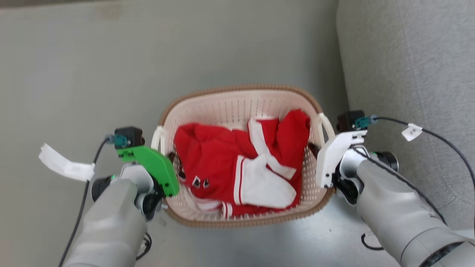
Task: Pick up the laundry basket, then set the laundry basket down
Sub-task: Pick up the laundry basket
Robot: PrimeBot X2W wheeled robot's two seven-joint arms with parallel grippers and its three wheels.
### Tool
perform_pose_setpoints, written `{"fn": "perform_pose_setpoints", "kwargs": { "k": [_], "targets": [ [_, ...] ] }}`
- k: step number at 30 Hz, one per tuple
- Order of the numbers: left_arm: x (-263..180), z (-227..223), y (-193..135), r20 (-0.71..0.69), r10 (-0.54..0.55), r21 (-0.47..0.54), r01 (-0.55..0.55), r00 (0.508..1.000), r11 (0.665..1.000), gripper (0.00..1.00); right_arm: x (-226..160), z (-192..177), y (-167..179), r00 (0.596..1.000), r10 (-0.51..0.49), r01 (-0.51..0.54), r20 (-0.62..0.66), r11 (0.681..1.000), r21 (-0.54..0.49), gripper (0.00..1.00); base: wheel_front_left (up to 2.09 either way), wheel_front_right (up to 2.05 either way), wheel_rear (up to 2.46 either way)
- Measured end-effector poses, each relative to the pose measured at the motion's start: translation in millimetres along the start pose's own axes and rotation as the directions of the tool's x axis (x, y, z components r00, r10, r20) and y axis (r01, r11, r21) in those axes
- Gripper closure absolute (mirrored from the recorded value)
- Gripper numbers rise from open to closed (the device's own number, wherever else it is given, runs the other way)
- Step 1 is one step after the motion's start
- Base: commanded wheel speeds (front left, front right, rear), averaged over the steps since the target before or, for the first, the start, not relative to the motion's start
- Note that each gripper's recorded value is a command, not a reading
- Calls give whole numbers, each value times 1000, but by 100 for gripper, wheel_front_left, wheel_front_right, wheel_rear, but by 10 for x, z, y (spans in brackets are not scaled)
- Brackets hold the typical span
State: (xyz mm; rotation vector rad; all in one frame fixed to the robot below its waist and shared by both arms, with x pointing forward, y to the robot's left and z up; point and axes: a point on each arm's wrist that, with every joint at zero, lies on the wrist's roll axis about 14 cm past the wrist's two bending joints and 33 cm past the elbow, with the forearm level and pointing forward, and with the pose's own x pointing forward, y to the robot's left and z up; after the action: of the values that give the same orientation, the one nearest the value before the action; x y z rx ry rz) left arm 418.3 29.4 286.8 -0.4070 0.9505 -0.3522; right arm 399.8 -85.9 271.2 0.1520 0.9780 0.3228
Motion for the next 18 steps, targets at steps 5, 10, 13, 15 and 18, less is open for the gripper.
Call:
{"fn": "perform_pose_setpoints", "kwargs": {
  "k": [5,10,13,15,18],
  "targets": [
    [-158,-111,-32,-13,9,-3,-9,1000,1000,100,-153,-47,83,1000,7,-7,-19,1000,-26,100,0,0,0],
    [-307,-241,-80,-34,12,-5,-12,999,1000,100,-309,-152,152,999,9,-12,-40,998,-57,100,0,0,0],
    [-366,-304,-92,-40,15,-5,-15,999,1000,100,-369,-212,179,999,11,-13,-47,998,-53,100,0,0,0],
    [-423,-359,-113,-47,14,-9,-14,999,1000,100,-431,-273,201,998,11,-14,-54,999,-48,100,0,0,0],
    [-501,-421,-153,-51,10,-10,-10,999,1000,100,-518,-336,231,999,11,-14,-53,999,-46,100,0,0,0]
  ]
}}
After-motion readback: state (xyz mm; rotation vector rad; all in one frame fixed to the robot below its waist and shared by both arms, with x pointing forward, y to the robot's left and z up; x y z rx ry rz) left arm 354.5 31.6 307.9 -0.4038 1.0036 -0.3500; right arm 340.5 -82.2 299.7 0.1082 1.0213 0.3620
